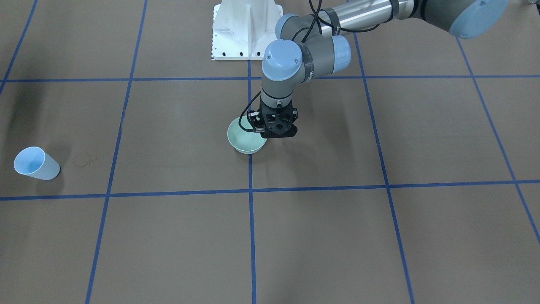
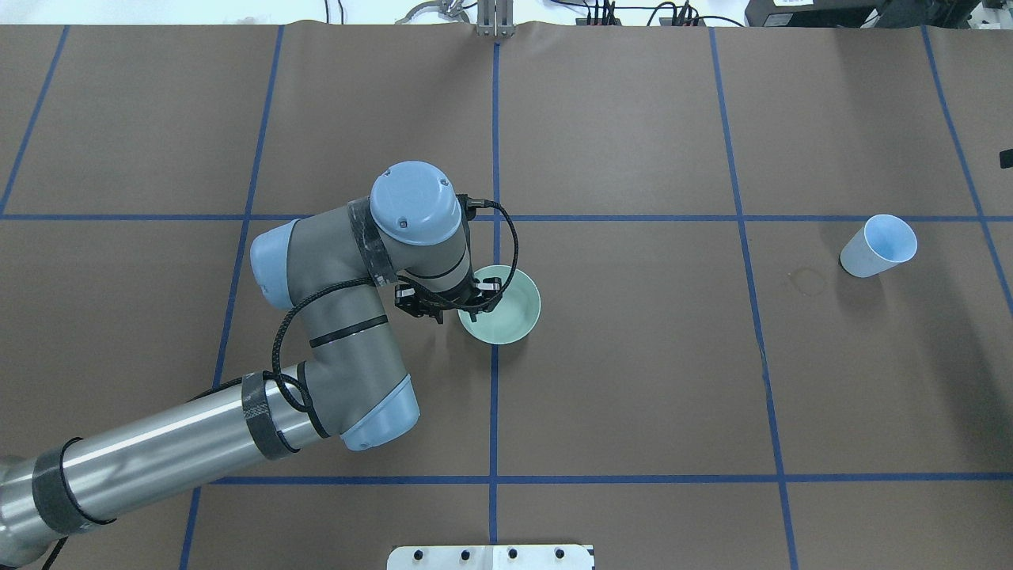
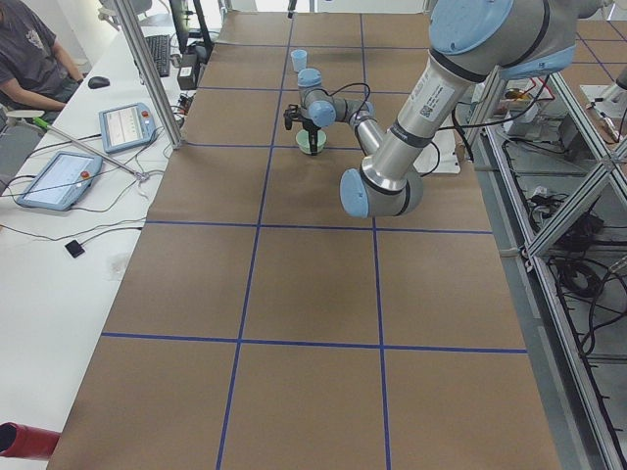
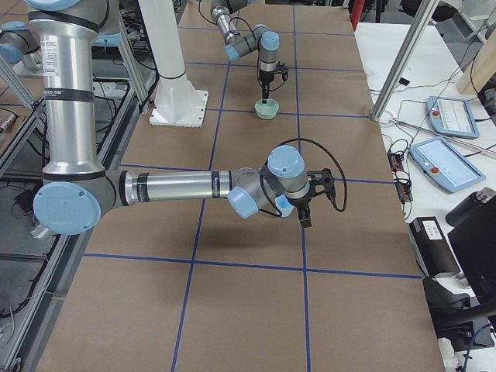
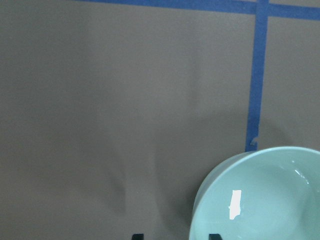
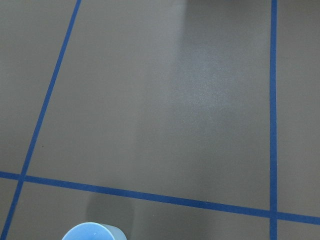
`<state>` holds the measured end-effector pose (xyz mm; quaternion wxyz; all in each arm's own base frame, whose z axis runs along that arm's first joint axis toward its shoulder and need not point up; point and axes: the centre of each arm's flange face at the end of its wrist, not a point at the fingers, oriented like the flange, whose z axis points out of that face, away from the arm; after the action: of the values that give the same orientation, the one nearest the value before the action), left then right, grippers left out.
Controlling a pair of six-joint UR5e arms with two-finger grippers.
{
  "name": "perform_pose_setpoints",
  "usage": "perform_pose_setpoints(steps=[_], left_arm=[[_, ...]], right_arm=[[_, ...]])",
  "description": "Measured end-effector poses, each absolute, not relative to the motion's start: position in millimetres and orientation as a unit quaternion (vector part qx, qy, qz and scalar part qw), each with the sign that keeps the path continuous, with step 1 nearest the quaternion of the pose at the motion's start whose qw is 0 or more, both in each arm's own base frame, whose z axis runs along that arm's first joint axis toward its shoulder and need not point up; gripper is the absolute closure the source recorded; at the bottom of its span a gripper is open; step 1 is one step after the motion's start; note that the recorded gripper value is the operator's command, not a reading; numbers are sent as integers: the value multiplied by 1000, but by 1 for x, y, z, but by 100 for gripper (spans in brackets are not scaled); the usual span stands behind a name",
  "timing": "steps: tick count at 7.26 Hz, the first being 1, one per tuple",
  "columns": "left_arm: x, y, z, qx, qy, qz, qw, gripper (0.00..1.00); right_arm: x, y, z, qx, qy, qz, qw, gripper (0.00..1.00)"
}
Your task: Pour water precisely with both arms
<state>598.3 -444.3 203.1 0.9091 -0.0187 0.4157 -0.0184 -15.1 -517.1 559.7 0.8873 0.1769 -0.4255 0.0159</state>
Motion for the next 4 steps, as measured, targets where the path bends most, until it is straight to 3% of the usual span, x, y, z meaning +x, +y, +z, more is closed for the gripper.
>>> perform_pose_setpoints(steps=[1,4], left_arm=[[599,-444,203,-18,417,-18,908,99],[598,-445,198,-16,422,-17,906,100]], right_arm=[[-15,-517,559,177,-426,16,887,0],[-15,-517,559,178,-426,16,887,0]])
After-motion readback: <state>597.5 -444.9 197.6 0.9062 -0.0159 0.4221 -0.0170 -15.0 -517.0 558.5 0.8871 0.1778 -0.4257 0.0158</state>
